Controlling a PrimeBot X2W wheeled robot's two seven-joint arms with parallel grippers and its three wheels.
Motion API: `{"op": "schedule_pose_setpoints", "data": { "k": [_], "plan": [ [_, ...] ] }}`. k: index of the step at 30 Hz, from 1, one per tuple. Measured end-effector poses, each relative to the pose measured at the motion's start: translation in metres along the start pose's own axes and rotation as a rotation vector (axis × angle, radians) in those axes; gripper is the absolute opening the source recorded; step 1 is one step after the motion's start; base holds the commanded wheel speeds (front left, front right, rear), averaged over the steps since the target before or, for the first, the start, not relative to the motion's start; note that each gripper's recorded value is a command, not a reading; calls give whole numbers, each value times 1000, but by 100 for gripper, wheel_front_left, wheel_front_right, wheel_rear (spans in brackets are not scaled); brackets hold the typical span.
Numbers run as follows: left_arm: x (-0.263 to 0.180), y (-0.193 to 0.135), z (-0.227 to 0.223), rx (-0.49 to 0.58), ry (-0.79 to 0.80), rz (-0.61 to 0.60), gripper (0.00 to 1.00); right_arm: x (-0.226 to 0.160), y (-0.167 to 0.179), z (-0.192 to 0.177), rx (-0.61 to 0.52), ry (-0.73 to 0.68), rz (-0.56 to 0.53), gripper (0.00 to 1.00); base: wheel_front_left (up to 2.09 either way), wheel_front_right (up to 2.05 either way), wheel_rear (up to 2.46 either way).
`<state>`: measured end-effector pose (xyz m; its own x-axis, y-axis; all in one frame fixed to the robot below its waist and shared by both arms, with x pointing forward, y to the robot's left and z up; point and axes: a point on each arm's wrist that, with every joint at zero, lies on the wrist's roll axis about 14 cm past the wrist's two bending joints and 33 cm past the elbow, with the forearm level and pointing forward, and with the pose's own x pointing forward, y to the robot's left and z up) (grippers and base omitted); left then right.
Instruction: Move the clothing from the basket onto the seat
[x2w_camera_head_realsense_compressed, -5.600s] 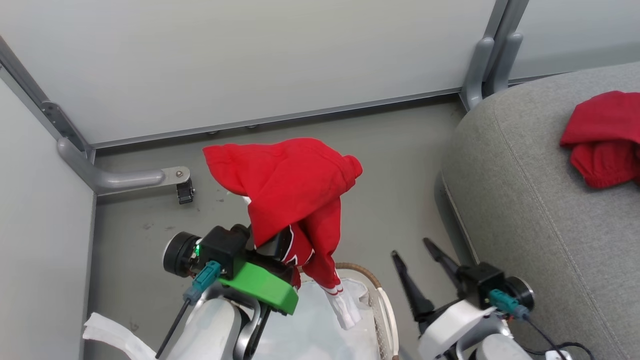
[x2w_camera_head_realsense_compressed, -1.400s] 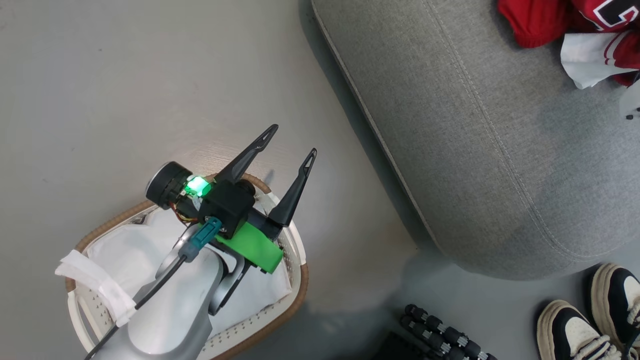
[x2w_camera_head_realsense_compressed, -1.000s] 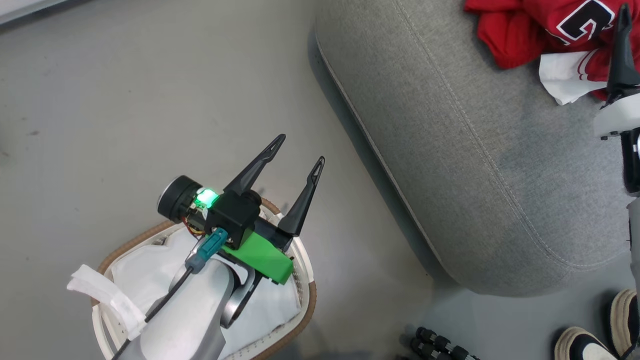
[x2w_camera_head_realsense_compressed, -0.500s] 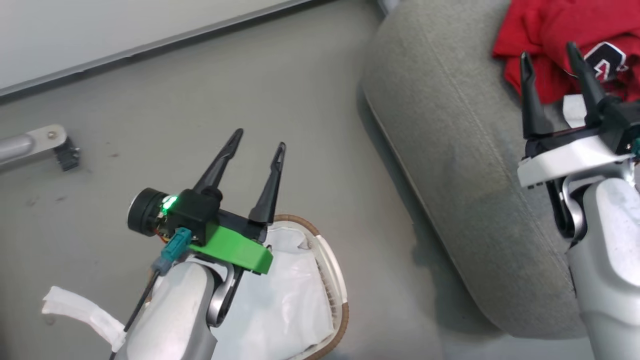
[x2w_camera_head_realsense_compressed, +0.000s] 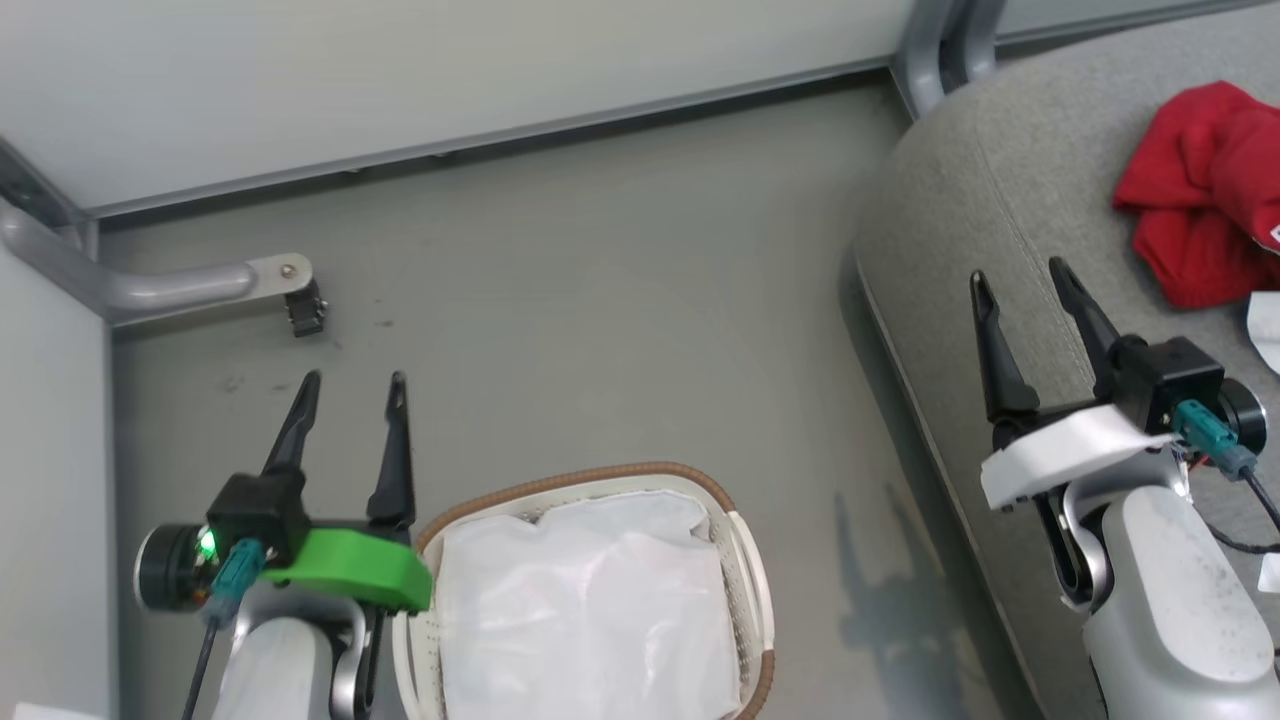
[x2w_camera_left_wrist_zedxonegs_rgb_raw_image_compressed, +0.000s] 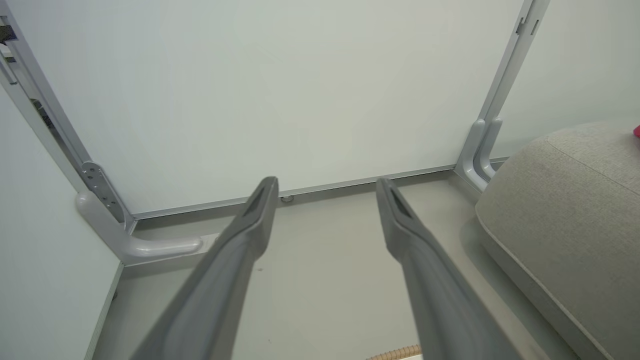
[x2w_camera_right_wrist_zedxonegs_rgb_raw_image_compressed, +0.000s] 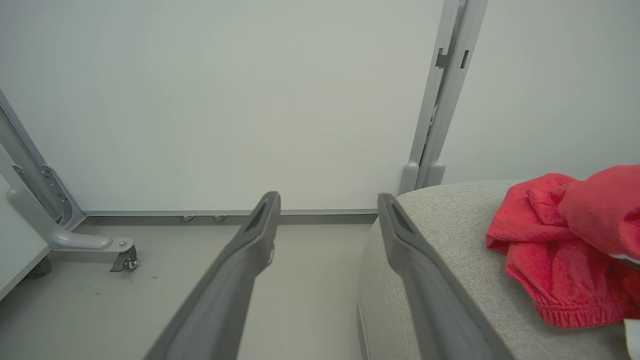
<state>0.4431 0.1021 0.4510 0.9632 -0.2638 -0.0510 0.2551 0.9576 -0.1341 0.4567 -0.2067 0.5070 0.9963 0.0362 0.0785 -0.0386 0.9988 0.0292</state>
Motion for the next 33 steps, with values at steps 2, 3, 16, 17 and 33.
{"op": "schedule_pose_setpoints", "data": {
  "k": [2,3,16,17,33],
  "plan": [
    [-12,15,-1,7,6,51,100,-4,6,-1,6,5,13,100,0,0,0],
    [-17,20,-1,10,8,74,100,-6,9,-2,10,6,18,100,0,0,0],
    [-78,62,10,6,-16,247,100,-45,39,-9,83,34,67,100,0,0,0],
    [-81,62,9,1,-13,249,100,-48,41,-10,88,38,71,100,0,0,0],
    [-96,61,-12,-102,48,279,0,-72,40,-31,185,113,23,0,0,0,0]
  ]
}}
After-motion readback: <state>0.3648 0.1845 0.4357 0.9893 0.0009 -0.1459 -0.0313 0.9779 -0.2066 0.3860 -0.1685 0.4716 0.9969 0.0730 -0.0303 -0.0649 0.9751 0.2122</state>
